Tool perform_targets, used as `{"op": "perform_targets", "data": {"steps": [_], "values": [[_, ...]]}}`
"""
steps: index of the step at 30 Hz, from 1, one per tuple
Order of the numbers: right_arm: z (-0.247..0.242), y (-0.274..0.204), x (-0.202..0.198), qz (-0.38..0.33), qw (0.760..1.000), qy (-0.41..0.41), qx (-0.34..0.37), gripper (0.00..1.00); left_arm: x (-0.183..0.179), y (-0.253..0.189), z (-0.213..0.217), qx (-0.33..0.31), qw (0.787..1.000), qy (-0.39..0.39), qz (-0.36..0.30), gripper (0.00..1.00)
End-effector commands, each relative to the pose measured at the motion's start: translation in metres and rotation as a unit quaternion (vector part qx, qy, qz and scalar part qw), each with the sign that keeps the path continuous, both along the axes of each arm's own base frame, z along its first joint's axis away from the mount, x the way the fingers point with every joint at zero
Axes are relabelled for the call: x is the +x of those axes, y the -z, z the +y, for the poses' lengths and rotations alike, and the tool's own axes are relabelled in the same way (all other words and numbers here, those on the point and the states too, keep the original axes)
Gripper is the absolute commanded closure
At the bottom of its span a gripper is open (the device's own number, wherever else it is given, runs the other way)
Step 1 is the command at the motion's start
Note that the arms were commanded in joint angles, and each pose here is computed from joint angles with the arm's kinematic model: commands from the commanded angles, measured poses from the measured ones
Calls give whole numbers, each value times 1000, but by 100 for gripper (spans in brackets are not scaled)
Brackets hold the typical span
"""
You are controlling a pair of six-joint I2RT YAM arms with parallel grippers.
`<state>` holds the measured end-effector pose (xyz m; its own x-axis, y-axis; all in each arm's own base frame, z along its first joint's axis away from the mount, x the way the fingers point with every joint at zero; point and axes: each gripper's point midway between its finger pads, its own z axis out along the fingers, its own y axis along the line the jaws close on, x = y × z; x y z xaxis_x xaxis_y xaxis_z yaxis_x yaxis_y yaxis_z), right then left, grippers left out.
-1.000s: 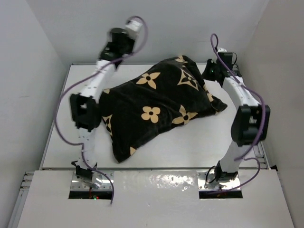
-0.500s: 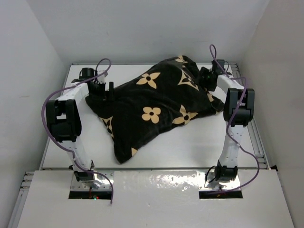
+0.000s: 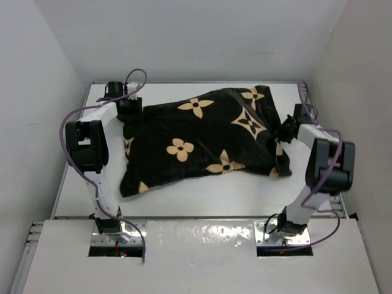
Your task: Put the pillow into the pillowcase
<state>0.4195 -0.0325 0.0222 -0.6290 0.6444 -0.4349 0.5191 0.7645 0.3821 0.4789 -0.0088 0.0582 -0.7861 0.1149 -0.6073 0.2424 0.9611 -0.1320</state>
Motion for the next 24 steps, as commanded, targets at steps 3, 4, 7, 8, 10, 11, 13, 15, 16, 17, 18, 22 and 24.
{"op": "perform_targets", "data": {"steps": [3,4,7,8,10,11,13,15,16,17,18,22,24], "values": [[-25,-23,-64,-7,998,59,-8,100,74,-22,92,162,981,-60,-92,58],[-26,-21,-72,-2,998,63,-9,100,78,-24,91,161,981,-57,-94,56],[-46,-28,-75,-8,997,76,-18,99,77,-49,79,153,980,-43,-118,51],[-57,-27,-77,-3,996,84,-22,97,69,-46,75,150,981,-42,-115,49],[-70,-25,-78,21,995,90,-23,79,61,-61,75,144,980,-48,-126,48],[-77,-25,-79,28,995,94,-20,66,53,-57,77,136,982,-58,-114,48],[-82,-33,-78,35,995,84,-34,36,45,-67,81,128,983,-70,-114,46],[-82,-47,-71,25,995,62,-69,20,34,-68,86,119,984,-79,-105,41],[-67,-59,-62,12,996,24,-86,19,29,-75,87,117,984,-78,-109,38],[-63,-66,-56,10,994,10,-109,18,27,-78,87,115,984,-77,-111,33],[-62,-82,-44,2,990,1,-138,19,27,-84,86,109,984,-76,-115,31],[-6,-110,13,-52,982,-73,-166,42,35,-105,85,93,985,-75,-124,25],[2,-127,47,-97,983,-61,-142,68,40,-110,85,92,985,-72,-128,24]]}}
